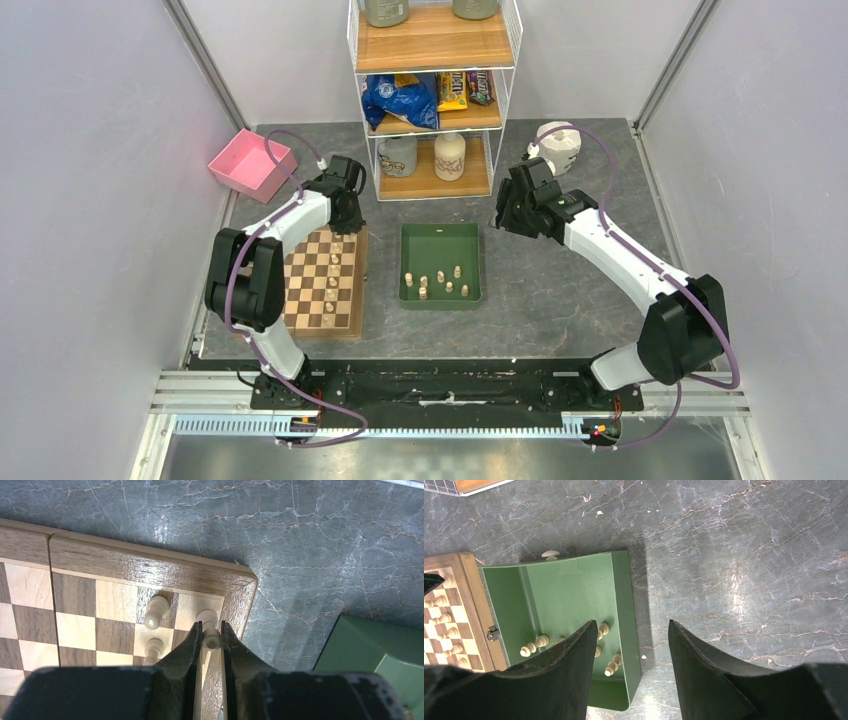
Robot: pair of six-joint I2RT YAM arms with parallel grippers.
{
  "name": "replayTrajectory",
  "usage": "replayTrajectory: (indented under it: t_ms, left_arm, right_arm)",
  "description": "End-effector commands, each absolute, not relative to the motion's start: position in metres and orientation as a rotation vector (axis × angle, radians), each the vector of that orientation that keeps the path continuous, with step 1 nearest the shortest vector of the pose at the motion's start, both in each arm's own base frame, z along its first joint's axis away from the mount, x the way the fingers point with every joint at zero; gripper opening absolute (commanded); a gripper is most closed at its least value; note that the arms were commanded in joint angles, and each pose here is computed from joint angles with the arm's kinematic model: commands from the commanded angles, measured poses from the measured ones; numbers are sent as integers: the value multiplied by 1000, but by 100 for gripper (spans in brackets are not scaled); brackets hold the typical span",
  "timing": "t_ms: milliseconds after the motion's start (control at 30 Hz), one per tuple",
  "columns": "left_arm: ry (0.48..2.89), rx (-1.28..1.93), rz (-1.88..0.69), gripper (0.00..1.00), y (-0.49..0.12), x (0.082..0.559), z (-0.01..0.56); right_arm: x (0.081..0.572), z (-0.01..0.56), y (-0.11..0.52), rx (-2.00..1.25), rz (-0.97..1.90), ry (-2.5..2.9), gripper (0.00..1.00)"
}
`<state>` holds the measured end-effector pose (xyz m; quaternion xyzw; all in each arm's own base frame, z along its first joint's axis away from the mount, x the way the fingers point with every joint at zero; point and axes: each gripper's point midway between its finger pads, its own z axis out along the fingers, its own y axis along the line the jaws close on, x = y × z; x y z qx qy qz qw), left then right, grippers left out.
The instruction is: Set up the chess pieces on the board
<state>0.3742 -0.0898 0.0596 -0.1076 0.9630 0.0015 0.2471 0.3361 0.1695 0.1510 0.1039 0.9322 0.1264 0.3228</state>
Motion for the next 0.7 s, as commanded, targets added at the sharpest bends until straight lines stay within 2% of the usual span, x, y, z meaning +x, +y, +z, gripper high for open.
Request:
replayTrajectory:
  t_ms: [0, 367, 500, 667]
  left_arm:
    - [2603, -296, 74, 2, -78, 381, 55]
    - [2602, -292, 75, 4, -77, 380, 56]
    - [2606, -298, 72, 10, -78, 379, 55]
    - [2594, -301, 66, 24, -78, 380, 60]
  right_arm:
    - [342, 155, 172, 282, 350, 2422, 62]
    - [342, 153, 174, 282, 358, 2430, 63]
    - [342, 154, 173, 281, 359, 2427, 63]
    - [342, 155, 174, 280, 360, 2426, 63]
